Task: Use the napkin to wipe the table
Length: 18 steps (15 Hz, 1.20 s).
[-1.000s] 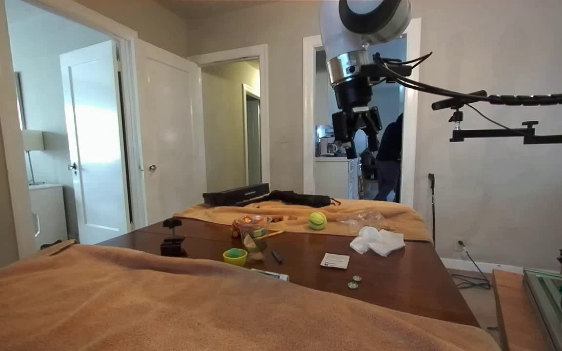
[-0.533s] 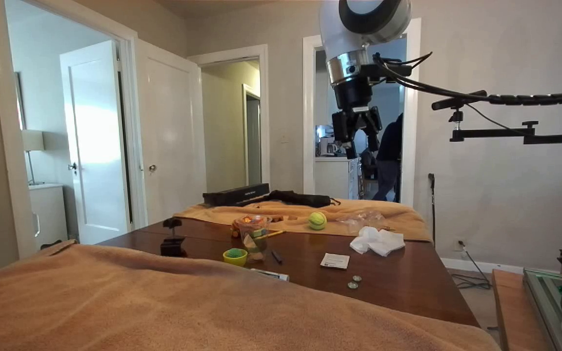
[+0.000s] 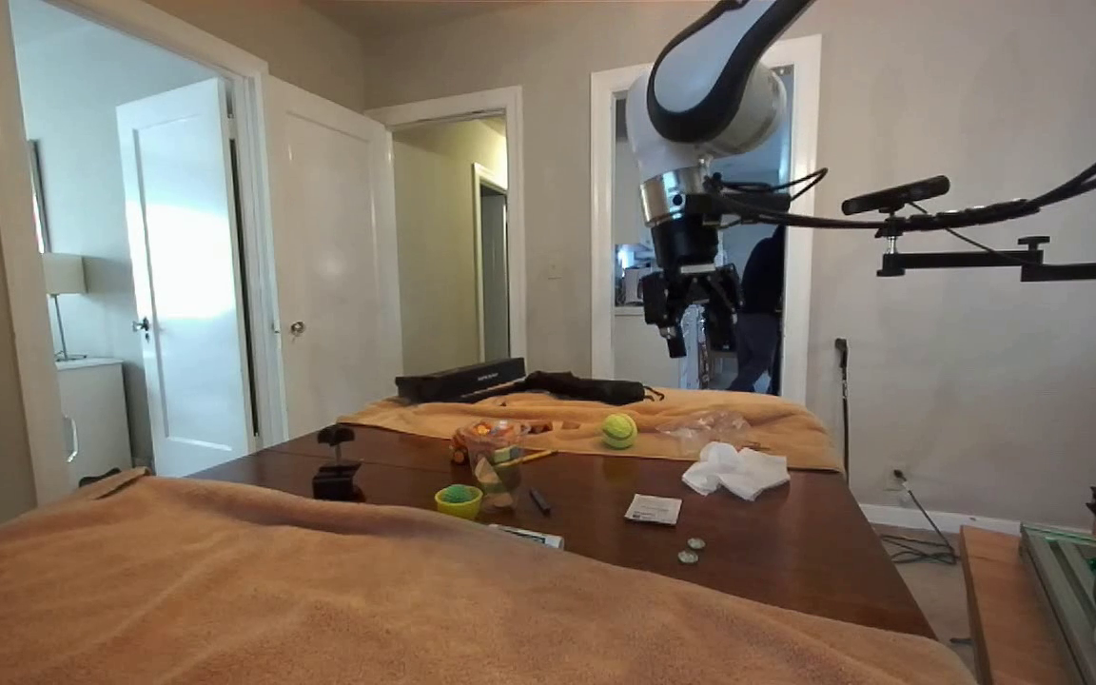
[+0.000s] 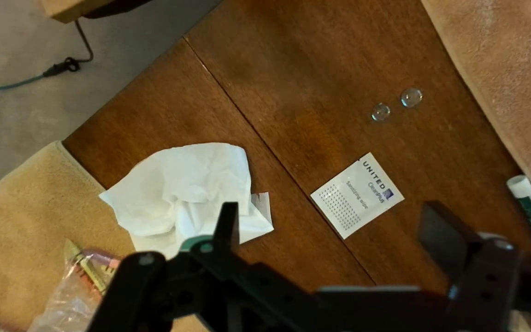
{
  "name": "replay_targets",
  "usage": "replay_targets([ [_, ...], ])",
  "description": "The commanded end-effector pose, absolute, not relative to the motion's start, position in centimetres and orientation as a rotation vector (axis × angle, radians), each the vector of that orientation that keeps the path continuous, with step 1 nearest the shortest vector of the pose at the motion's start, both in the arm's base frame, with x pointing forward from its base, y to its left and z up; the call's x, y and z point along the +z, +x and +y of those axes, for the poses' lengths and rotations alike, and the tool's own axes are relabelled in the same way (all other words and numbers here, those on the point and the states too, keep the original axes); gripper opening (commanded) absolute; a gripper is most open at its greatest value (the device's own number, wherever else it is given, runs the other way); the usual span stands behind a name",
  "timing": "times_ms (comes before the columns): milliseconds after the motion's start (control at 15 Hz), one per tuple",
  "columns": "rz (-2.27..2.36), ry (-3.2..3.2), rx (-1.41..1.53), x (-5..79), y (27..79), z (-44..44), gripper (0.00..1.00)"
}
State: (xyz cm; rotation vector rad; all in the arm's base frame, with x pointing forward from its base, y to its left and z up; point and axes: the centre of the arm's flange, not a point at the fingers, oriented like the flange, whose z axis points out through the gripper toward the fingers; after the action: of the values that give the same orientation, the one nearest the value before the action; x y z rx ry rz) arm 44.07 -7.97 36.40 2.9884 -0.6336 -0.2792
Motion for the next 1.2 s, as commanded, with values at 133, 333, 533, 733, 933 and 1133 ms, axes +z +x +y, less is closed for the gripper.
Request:
replay_targets([
  [133, -0.972, 3.015, -0.230, 29.6, 47.5, -13.2, 1.00],
  [333, -1.054, 2.938, -0.088, 26.9, 47.8, -16.0, 1.00],
  [533, -1.123, 2.839, -0.076, 25.2, 47.1, -18.6, 1.00],
  [733, -1.124, 2.837, -0.097, 25.0, 46.2, -19.2, 1.00],
  [933, -1.152, 2.805, -0.101, 24.6, 46.3, -20.2, 1.00],
  [1133, -1.160, 2.791, -0.106, 24.2, 46.0, -21.1, 1.00],
])
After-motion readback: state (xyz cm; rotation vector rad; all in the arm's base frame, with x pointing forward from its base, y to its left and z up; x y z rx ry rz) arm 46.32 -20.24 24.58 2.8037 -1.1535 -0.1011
